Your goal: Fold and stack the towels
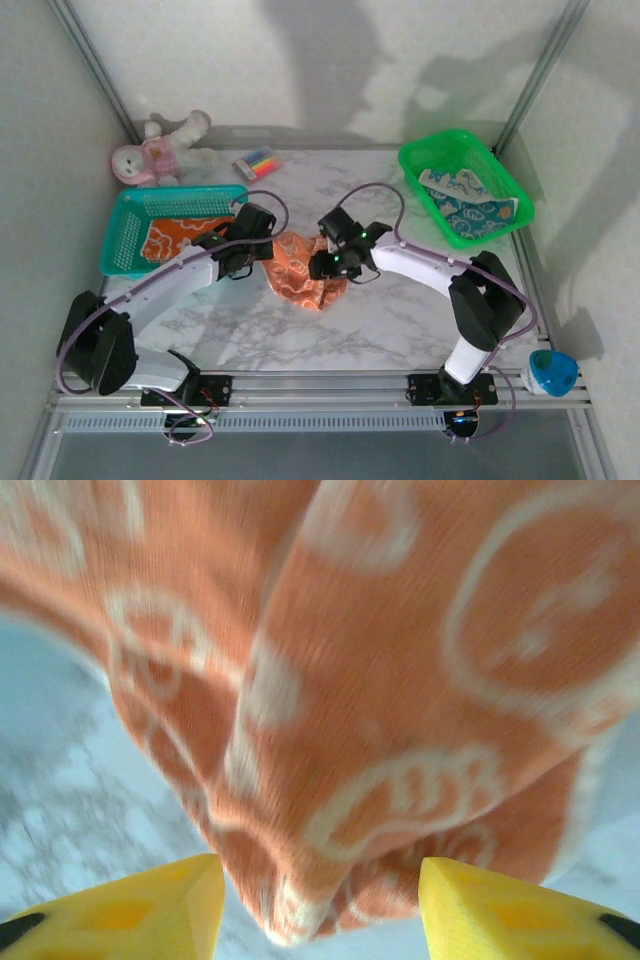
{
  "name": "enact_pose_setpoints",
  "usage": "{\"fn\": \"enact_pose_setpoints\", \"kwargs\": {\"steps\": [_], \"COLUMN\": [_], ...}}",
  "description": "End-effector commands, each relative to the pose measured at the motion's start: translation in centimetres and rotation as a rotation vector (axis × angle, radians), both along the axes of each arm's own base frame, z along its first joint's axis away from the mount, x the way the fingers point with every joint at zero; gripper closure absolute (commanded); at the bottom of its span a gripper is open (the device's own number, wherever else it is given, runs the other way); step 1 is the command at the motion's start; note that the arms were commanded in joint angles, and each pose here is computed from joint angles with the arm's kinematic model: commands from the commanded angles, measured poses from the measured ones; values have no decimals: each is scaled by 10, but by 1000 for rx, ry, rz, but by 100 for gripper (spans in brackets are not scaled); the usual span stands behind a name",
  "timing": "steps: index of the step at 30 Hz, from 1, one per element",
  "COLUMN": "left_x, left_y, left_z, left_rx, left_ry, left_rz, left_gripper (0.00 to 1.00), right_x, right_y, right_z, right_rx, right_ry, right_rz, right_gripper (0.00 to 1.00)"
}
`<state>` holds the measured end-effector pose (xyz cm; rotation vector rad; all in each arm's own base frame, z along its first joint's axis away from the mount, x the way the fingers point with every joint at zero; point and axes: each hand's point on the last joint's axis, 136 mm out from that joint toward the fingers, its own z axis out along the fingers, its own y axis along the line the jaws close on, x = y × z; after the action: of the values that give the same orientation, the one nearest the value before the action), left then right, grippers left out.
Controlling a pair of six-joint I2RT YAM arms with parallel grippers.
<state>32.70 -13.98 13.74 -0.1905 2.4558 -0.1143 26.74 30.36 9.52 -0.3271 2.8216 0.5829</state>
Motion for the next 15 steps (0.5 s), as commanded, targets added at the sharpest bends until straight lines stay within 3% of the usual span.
{"fn": "enact_pose_setpoints", "kwargs": {"steps": [1,9,12,15], "left_x": [-10,-6,0,13], "left_y": [-1,0,-2,-3], "left_z": [1,12,19,34], "left_rx": [-6,0,16,50], "left_ry": [-6,-42,-51,-70], "left_rz": [-35,-26,-30,-25], "left_gripper": [100,100,100,100], "right_x": [38,67,66,65], "right_y": [-16,10,12,2], "right_z": [10,-29,-44,-43], "right_rx": [-26,-18,-26,-47], "right_ry": [-17,88,119,93], "right_rz": [-81,-55,-60,-84], "right_gripper": [46,36,51,81]}}
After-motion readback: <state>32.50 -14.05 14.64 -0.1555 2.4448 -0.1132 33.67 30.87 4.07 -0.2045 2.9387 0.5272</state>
